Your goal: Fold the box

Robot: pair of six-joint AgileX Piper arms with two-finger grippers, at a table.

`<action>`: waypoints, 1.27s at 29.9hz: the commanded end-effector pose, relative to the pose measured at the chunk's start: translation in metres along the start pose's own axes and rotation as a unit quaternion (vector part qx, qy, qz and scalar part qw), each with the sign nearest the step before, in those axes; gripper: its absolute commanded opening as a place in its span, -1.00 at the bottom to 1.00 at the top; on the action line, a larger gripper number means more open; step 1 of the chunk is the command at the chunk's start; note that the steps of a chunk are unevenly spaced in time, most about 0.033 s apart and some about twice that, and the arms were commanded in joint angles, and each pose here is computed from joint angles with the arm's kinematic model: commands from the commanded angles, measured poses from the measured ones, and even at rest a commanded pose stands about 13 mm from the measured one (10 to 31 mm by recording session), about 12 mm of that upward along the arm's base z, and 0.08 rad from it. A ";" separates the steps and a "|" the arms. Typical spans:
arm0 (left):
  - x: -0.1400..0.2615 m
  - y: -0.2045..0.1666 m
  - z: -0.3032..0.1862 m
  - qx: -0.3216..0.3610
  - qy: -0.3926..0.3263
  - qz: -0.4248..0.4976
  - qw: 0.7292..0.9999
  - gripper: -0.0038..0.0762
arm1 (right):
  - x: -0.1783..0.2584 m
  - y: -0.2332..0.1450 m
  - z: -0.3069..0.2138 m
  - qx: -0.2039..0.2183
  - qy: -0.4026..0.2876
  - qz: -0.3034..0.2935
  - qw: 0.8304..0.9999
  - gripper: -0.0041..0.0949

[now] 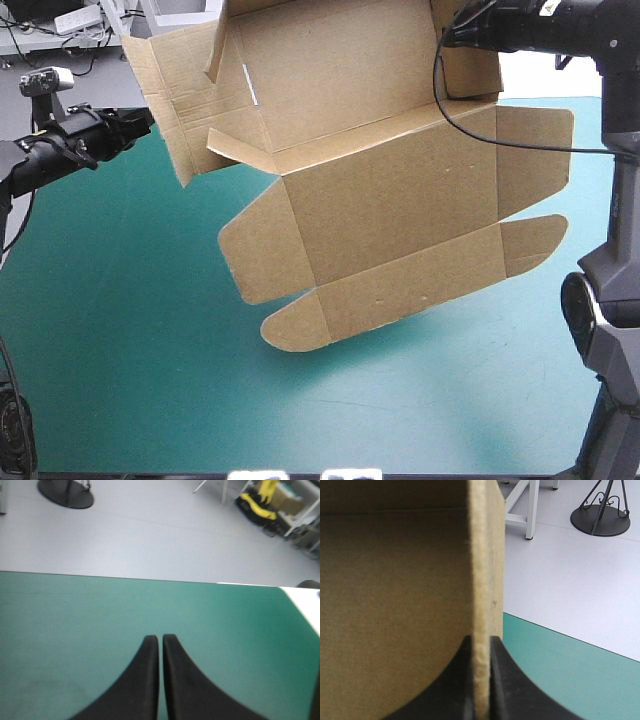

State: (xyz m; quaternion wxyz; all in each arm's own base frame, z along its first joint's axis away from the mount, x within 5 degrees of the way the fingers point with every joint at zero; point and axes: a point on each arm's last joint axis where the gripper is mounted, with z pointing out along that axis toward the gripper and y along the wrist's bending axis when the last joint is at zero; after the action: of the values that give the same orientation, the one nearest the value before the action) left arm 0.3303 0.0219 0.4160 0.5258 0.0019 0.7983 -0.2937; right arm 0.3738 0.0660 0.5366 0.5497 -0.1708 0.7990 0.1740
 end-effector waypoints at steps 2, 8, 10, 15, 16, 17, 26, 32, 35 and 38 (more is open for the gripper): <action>-0.018 -0.036 -0.017 0.117 -0.054 -0.026 0.991 -0.87 | -0.018 0.019 -0.042 -0.017 -0.048 -0.008 0.999 -0.96; -0.017 -0.053 -0.022 0.212 -0.043 -0.046 0.975 -0.87 | -0.018 0.022 -0.042 -0.034 -0.050 -0.002 0.998 -0.96; -0.017 -0.057 -0.024 0.236 -0.038 -0.050 0.970 -0.87 | -0.018 0.022 -0.042 -0.038 -0.050 -0.001 0.998 -0.96; -0.019 -0.065 -0.031 0.267 -0.047 -0.057 0.961 -0.87 | -0.018 0.022 -0.042 -0.035 -0.050 -0.002 0.998 -0.96; -0.020 -0.069 -0.034 0.274 -0.049 -0.057 0.959 -0.87 | -0.018 0.021 -0.041 -0.034 -0.048 -0.002 0.998 -0.96; -0.020 -0.071 -0.036 0.278 -0.050 -0.054 0.958 -0.87 | -0.018 0.021 -0.040 -0.034 -0.047 -0.002 0.998 -0.96; -0.011 -0.098 -0.039 0.324 -0.023 -0.004 0.946 -0.85 | -0.011 0.015 -0.023 -0.040 -0.032 0.006 0.999 -0.96; -0.002 -0.114 -0.034 0.356 -0.003 0.026 0.934 -0.70 | -0.008 0.012 -0.015 -0.041 -0.024 0.009 0.999 -0.96; -0.002 -0.115 -0.034 0.357 -0.002 0.026 0.934 -0.60 | -0.007 0.011 -0.013 -0.041 -0.022 0.010 0.999 -0.96; -0.001 -0.115 -0.035 0.361 0.001 0.027 0.932 -0.54 | -0.007 0.010 -0.012 -0.041 -0.021 0.011 0.999 -0.96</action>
State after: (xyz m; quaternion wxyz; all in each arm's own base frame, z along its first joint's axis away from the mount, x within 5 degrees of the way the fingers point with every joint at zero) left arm 0.2852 -0.0514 0.4543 0.4772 0.1864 0.6820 -0.5219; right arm 0.3866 0.0713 0.5239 0.5326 -0.1755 0.8031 0.2013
